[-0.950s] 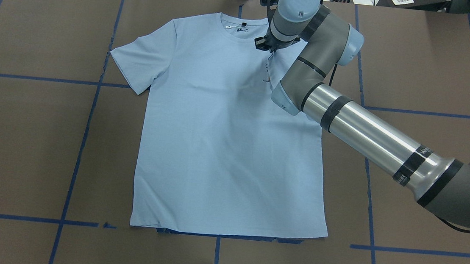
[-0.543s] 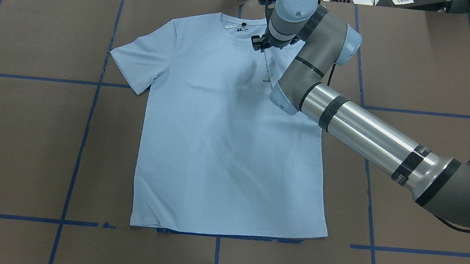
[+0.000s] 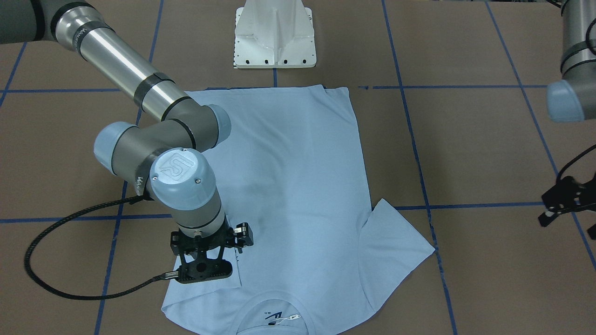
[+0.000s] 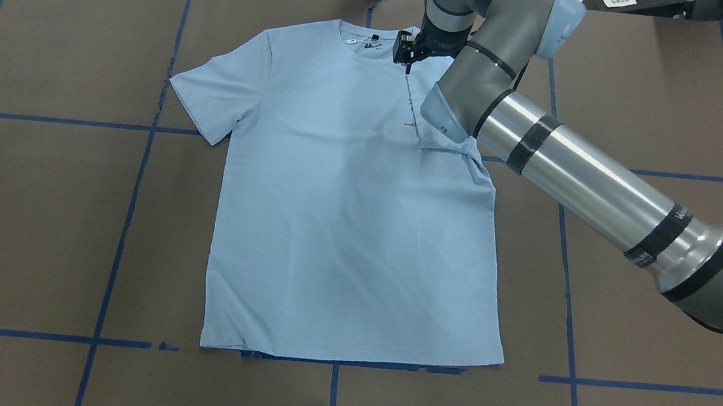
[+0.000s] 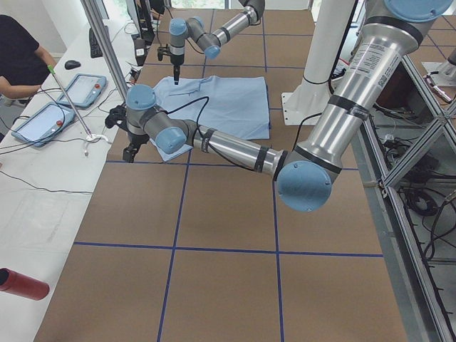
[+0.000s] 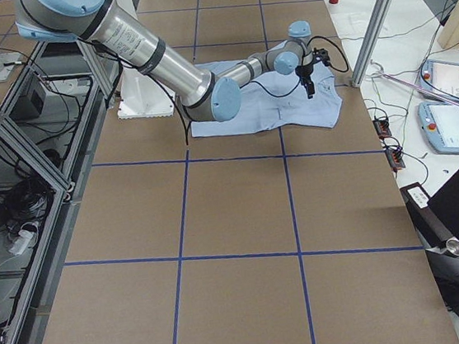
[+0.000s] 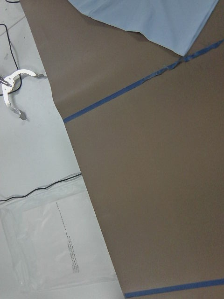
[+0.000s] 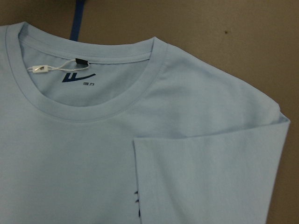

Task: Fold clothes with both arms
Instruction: 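Fold the sleeve with the right gripper inward across the shirt body, then move the left gripper to the other sleeve while the right gripper withdraws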

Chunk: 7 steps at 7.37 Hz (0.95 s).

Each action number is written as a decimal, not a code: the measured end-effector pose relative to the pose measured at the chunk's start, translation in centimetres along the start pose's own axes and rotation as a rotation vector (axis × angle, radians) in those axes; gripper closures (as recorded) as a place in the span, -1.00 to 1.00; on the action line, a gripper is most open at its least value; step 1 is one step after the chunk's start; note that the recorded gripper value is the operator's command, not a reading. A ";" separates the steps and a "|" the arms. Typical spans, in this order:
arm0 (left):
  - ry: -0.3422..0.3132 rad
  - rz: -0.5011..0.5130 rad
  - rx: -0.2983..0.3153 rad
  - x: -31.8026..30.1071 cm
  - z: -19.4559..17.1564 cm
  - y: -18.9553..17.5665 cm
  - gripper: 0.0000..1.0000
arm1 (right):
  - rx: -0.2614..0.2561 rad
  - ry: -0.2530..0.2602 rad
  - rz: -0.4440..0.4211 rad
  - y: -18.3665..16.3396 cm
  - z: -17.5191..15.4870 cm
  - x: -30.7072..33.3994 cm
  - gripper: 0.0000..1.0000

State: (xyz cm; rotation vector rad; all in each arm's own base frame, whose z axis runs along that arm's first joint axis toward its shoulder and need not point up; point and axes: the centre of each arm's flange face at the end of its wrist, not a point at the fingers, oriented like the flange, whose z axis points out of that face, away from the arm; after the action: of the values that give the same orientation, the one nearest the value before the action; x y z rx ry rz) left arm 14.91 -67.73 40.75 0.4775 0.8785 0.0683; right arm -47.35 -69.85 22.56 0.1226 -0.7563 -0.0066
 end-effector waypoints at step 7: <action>-0.044 -0.237 0.186 14.3 19.0 8.7 -0.95 | -0.107 -0.038 0.164 5.6 -7.1 14.1 -1.00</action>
State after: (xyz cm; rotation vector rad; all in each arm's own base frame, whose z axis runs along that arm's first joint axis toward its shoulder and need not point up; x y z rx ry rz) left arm 39.56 -63.45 44.44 0.5428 0.8964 -0.2420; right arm -32.44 -64.26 27.67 -0.0421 -0.8001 0.1067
